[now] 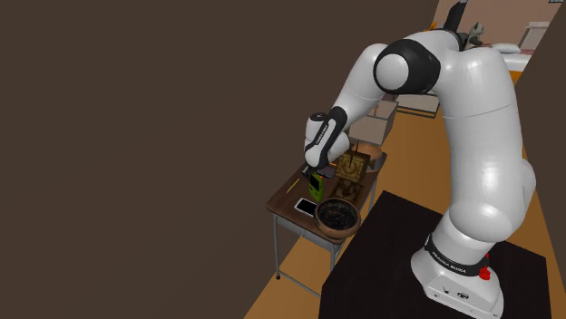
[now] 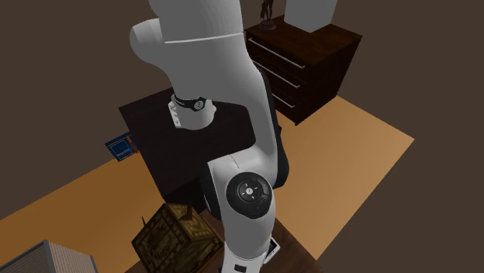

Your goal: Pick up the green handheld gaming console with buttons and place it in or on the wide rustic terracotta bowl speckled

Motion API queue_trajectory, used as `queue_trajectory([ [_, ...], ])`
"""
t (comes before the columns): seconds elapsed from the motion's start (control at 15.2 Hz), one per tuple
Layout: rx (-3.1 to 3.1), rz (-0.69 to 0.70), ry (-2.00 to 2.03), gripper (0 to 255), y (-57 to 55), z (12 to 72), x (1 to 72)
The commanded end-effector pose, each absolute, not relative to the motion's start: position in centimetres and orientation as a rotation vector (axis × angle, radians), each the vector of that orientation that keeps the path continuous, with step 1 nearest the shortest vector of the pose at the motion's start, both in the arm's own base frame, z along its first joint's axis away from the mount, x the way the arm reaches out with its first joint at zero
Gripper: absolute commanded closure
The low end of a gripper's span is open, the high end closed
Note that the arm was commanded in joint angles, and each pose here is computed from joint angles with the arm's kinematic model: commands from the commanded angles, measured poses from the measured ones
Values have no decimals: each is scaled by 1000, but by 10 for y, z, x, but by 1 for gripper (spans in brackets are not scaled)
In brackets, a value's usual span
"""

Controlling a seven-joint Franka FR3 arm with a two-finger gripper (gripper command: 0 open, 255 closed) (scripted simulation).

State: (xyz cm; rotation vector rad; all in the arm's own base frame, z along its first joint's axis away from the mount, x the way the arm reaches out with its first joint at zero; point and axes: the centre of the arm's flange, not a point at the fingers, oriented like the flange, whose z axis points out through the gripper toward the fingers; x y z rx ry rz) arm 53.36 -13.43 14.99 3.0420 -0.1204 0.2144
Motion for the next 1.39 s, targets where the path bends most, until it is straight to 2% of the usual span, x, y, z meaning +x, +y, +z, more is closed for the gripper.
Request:
queue_trajectory([
  [0.0, 3042, 214, -120, 255, -135, 158, 534],
  [1.32, 3042, 214, -120, 255, -135, 263, 534],
])
